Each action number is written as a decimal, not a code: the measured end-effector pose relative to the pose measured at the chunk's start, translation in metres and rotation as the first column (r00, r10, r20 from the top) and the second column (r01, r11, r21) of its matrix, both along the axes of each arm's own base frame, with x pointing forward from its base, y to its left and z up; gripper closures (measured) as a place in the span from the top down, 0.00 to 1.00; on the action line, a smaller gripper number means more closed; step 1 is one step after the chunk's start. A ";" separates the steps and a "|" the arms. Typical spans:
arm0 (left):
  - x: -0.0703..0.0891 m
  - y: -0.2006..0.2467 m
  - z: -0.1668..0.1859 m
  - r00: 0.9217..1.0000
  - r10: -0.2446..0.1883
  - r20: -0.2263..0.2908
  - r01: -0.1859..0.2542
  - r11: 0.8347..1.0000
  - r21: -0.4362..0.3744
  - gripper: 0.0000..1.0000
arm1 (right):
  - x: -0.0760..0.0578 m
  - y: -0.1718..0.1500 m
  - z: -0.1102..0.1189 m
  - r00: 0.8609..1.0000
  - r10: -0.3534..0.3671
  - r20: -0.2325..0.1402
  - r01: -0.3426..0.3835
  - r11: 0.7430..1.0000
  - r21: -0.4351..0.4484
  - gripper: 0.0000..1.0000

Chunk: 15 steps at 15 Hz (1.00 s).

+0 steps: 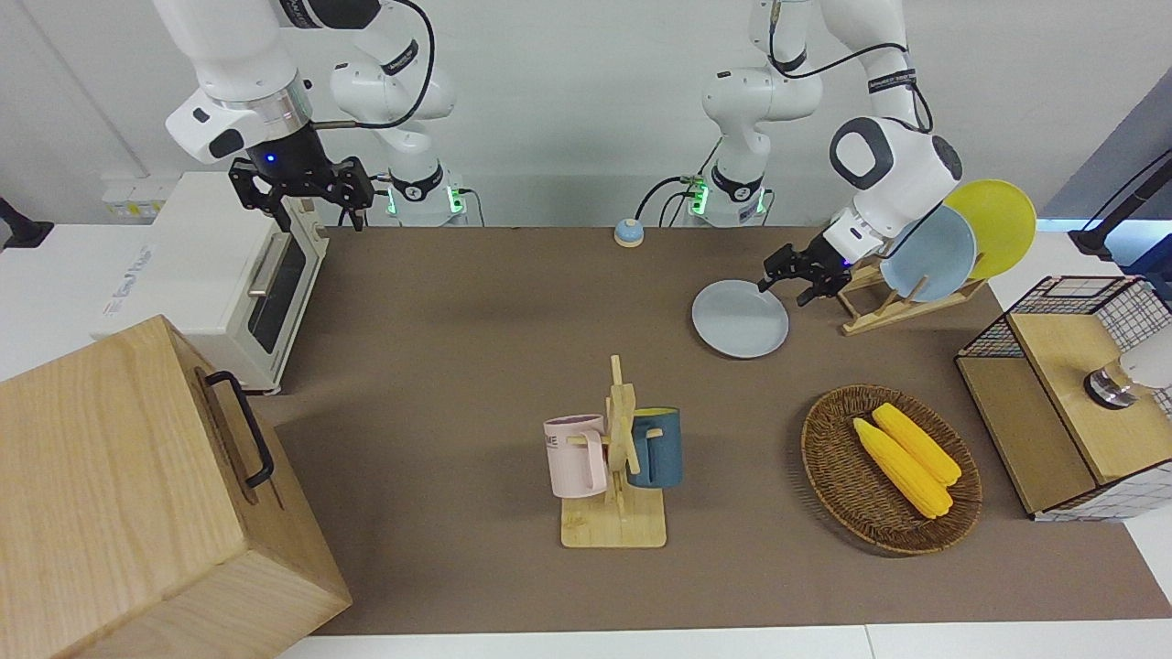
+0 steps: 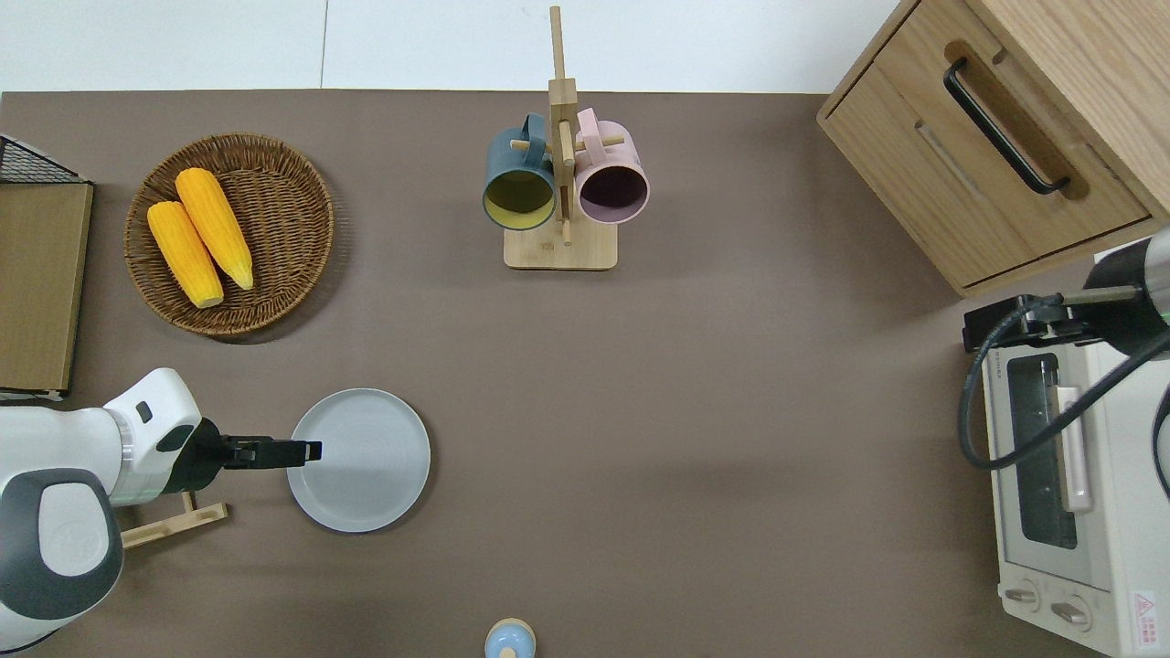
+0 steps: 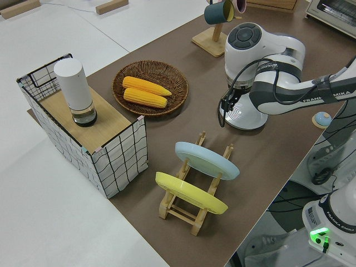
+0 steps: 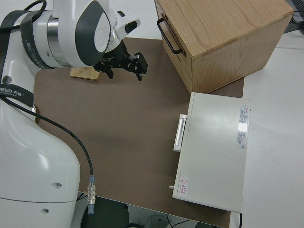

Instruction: Pick gray plate from low plate rack and place it on table with left arm

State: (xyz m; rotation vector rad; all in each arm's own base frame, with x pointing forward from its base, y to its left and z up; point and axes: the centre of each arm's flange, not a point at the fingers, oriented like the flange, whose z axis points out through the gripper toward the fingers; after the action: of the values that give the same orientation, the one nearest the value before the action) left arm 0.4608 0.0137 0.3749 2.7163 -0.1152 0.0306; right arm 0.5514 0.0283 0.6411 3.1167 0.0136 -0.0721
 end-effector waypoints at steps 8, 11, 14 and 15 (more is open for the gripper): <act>0.011 -0.019 0.056 0.998 -0.031 0.052 0.023 0.988 0.155 1.00 | 0.000 0.000 0.000 1.000 0.000 0.000 0.000 1.000 0.000 0.99; 0.013 -0.028 0.092 0.999 0.002 0.033 -0.008 0.983 0.183 1.00 | 0.000 0.000 0.000 1.000 0.000 0.000 0.000 1.000 0.000 0.99; 0.019 -0.028 0.132 0.999 0.026 0.028 -0.031 0.977 0.213 1.00 | 0.000 0.000 0.000 1.000 0.000 0.000 0.000 1.000 0.000 0.99; 0.021 -0.028 0.150 0.999 0.043 0.029 -0.049 0.971 0.235 1.00 | 0.000 0.000 0.000 1.000 0.000 0.000 0.000 1.000 0.000 0.99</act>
State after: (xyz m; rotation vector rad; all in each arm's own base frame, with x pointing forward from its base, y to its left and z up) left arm 0.4817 -0.0148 0.5245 2.9565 -0.0664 0.0667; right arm 0.5514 0.0283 0.6411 3.1167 0.0136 -0.0721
